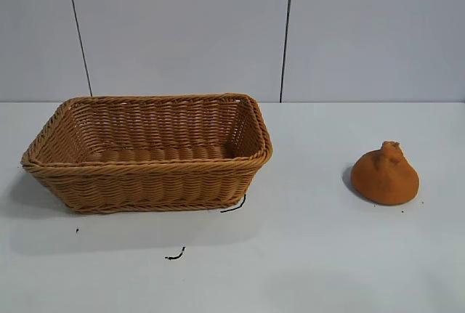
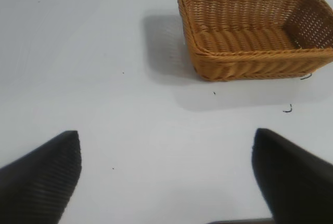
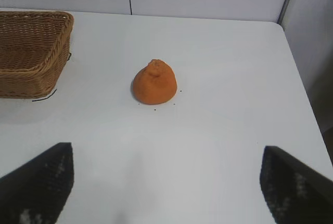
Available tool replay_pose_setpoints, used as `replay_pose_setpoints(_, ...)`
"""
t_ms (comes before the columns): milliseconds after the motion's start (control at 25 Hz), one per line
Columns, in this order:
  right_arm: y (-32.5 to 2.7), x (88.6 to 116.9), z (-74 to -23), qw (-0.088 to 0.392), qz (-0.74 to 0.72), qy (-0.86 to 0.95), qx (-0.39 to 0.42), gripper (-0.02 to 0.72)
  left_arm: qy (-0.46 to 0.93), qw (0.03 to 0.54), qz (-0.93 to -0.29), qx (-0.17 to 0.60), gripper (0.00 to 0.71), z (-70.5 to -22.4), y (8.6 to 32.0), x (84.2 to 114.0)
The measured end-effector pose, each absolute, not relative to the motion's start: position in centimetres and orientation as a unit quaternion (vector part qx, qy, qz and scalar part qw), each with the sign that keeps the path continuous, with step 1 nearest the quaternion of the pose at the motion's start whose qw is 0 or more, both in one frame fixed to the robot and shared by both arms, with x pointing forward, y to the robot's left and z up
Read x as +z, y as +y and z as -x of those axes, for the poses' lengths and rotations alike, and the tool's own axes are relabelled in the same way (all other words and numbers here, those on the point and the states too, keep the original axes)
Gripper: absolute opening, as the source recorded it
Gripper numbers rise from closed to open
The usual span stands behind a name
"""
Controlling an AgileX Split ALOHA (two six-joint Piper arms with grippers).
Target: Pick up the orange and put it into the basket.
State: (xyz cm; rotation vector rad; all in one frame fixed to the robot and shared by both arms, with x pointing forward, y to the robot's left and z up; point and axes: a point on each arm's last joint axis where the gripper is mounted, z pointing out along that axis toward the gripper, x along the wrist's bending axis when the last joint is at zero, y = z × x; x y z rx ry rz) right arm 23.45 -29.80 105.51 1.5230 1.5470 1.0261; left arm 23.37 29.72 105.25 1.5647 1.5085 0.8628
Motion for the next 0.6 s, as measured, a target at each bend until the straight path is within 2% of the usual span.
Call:
replay_pose_setpoints(240,-29.8,105.5,-24.2,0.345,-0.603,0.608,0.383,0.695,0.594,0.391,-0.616,0.34,0.639,-23.4,29.7,105.2)
replay_pose_setpoints(360,-29.6,106.0,-26.5,0.297,-0.637,0.624,0.341,0.695,0.594,0.391,-0.616,0.34,0.639,-23.4,29.7,105.2)
replay_pose_setpoints(400,-29.6,106.0,-26.5,0.297,-0.637,0.624,0.341,0.695,0.594,0.391,-0.616,0.34,0.639,-23.4,29.7,105.3)
replay_pose_setpoints(480,-29.5,106.2,-28.5,0.261,-0.657,0.639,0.304,0.695,0.594,0.391,-0.616,0.34,0.639,-23.4,29.7,105.3)
replay_pose_setpoints(520,-29.4,106.6,-30.9,0.224,-0.674,0.652,0.264,0.695,0.594,0.391,-0.616,0.34,0.639,-23.4,29.7,105.3)
replay_pose_setpoints(600,-29.3,106.8,-33.3,0.195,-0.686,0.661,0.232,0.695,0.594,0.391,-0.616,0.34,0.639,-23.4,29.7,105.3)
